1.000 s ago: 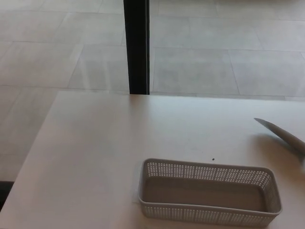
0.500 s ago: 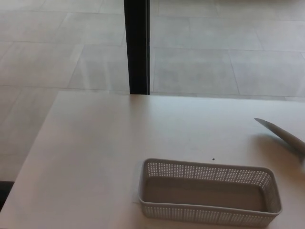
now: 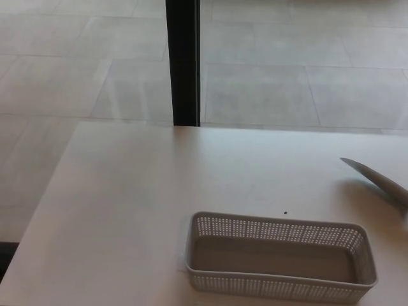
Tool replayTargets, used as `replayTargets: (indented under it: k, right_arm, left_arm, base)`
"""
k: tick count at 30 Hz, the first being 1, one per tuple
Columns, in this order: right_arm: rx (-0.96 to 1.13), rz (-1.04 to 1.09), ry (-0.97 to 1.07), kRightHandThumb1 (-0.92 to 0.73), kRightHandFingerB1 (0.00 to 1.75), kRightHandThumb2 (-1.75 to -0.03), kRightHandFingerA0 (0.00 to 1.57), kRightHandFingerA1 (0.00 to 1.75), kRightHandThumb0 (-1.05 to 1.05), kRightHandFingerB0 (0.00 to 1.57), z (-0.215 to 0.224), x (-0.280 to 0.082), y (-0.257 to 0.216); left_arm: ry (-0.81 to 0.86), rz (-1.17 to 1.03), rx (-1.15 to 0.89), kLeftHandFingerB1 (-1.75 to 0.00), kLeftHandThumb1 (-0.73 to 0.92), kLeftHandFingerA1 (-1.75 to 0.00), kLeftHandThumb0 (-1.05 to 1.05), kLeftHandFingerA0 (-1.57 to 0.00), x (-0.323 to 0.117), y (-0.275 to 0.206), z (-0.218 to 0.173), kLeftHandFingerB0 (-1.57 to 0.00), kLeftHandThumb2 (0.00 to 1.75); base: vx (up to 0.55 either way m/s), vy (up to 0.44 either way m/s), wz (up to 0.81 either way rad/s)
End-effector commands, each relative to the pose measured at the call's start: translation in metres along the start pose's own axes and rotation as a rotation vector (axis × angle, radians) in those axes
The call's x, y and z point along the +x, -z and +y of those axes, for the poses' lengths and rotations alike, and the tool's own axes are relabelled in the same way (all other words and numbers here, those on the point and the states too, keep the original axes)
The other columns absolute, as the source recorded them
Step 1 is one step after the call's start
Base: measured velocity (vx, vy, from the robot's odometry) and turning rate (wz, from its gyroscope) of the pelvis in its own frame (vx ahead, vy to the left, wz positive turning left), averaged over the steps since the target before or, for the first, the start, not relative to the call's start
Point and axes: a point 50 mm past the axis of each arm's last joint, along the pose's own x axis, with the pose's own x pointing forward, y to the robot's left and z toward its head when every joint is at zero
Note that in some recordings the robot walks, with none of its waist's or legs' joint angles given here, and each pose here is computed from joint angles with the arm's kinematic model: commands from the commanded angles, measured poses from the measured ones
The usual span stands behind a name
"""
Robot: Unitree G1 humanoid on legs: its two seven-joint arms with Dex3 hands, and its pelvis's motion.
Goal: A garden tool is kept on the righthand side and a container is kept on the lefthand side on a desk infront of the robot. the robot uses its right hand to pick up the garden tool and makes a scooping motion inside the container
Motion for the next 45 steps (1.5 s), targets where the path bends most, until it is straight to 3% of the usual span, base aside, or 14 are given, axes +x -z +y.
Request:
replayTargets:
  k: [1, 10, 11, 13, 23, 24, 28, 29, 31, 33, 34, 35, 37, 45]
  right_arm:
    - [0.01, 0.009, 0.012, -0.92, 0.37, -0.83, 0.0, 0.0, -1.05, 0.0, -0.002, -0.001, 0.002]
    - [0.015, -0.001, 0.014, -0.92, 0.37, -0.83, 0.0, 0.0, -1.05, 0.0, -0.001, 0.001, -0.004]
    - [-0.236, -0.534, -0.586, -0.64, 0.16, -1.09, 0.01, 0.14, -0.92, 0.01, 0.138, -0.043, -0.104]
    - [-0.371, -0.795, -0.807, -0.66, 0.14, -1.1, 0.01, 0.13, -0.94, 0.0, 0.186, -0.087, -0.144]
    - [-0.343, -0.829, -0.772, -0.62, 0.18, -1.08, 0.03, 0.15, -0.9, 0.03, 0.185, -0.089, -0.167]
    - [-0.355, -0.846, -0.777, -0.81, 0.27, -0.65, 0.0, 0.3, -0.93, 0.0, 0.187, -0.091, -0.172]
    - [-0.427, -0.881, -0.812, -0.62, 0.19, -1.07, 0.02, 0.22, -0.85, 0.01, 0.197, -0.098, -0.181]
    - [-0.469, -0.872, -0.829, -0.63, 0.17, -1.08, 0.03, 0.17, -0.89, 0.03, 0.203, -0.101, -0.181]
    - [-0.5, -0.866, -0.84, -0.82, 0.26, -0.65, 0.0, 0.31, -0.93, 0.0, 0.207, -0.102, -0.181]
    - [-0.54, -0.861, -0.853, -0.6, 0.2, -1.06, 0.02, 0.23, -0.87, 0.02, 0.216, -0.103, -0.178]
    - [-0.559, -0.85, -0.868, -0.64, 0.17, -1.06, 0.04, 0.21, -0.92, 0.07, 0.221, -0.104, -0.174]
    - [-0.623, -0.828, -0.882, -0.63, 0.19, -1.07, 0.02, 0.21, -0.9, 0.06, 0.228, -0.105, -0.169]
    - [-0.677, -0.816, -0.897, -0.64, 0.17, -1.08, 0.04, 0.18, -0.93, 0.08, 0.234, -0.106, -0.162]
    - [-0.947, -0.767, -0.929, -0.65, 0.18, -1.08, 0.05, 0.11, -0.97, 0.1, 0.255, -0.106, -0.141]
  left_arm:
    - [-0.019, -0.001, -0.001, -0.85, -0.01, -0.9, -0.24, -0.85, -0.002, 0.003, 0.01, -0.78, 0.91]
    - [-0.012, -0.006, -0.009, -0.85, -0.01, -0.9, -0.24, -0.85, -0.001, 0.001, 0.006, -0.78, 0.91]
    - [-0.099, -0.281, -0.348, -1.12, -0.1, -1.18, -0.22, -1.2, -0.003, -0.043, 0.02, -1.11, 0.89]
    - [-0.153, -0.474, -0.547, -1.55, 0.07, -1.51, -1.05, -0.88, -0.009, -0.078, 0.036, -0.69, 1.38]
    - [-0.144, -0.563, -0.596, -1.47, 0.03, -1.44, -1.05, -0.98, -0.014, -0.097, 0.039, -0.8, 1.33]
    - [-0.143, -0.55, -0.582, -1.44, 0.07, -1.44, -1.05, -0.99, -0.013, -0.09, 0.036, -0.83, 1.37]
    - [-0.145, -0.469, -0.59, -1.37, 0.02, -1.43, -1.05, -0.96, -0.009, -0.074, 0.032, -0.9, 1.44]
    - [-0.144, -0.454, -0.604, -1.14, -0.07, -1.18, -0.23, -1.18, -0.008, -0.069, 0.031, -1.14, 0.9]
    - [-0.14, -0.444, -0.612, -1.13, -0.11, -1.18, -0.23, -1.18, -0.007, -0.065, 0.03, -1.13, 0.88]
    - [-0.142, -0.434, -0.603, -1.12, -0.09, -1.17, -0.23, -1.17, -0.007, -0.064, 0.029, -1.09, 0.89]
    - [-0.144, -0.431, -0.586, -1.39, -0.07, -1.45, -1.05, -0.9, -0.007, -0.062, 0.03, -0.89, 1.49]
    - [-0.144, -0.436, -0.59, -1.11, -0.1, -1.18, -0.24, -1.17, -0.007, -0.062, 0.029, -1.05, 0.9]
    - [-0.14, -0.421, -0.595, -1.43, -0.06, -1.43, -1.05, -0.9, -0.006, -0.059, 0.027, -0.96, 1.47]
    - [-0.134, -0.411, -0.558, -1.32, -0.06, -1.41, -1.05, -0.92, -0.005, -0.059, 0.023, -0.95, 1.46]
  base:
    - [0.0, 0.0, 0.0]
    - [0.0, 0.0, 0.0]
    - [0.0, 0.0, 0.0]
    - [0.0, 0.0, 0.0]
    - [0.0, 0.0, 0.0]
    - [0.0, 0.0, 0.0]
    - [0.0, 0.0, 0.0]
    - [0.0, 0.0, 0.0]
    - [0.0, 0.0, 0.0]
    - [0.0, 0.0, 0.0]
    - [0.0, 0.0, 0.0]
    - [0.0, 0.0, 0.0]
    - [0.0, 0.0, 0.0]
    - [0.0, 0.0, 0.0]
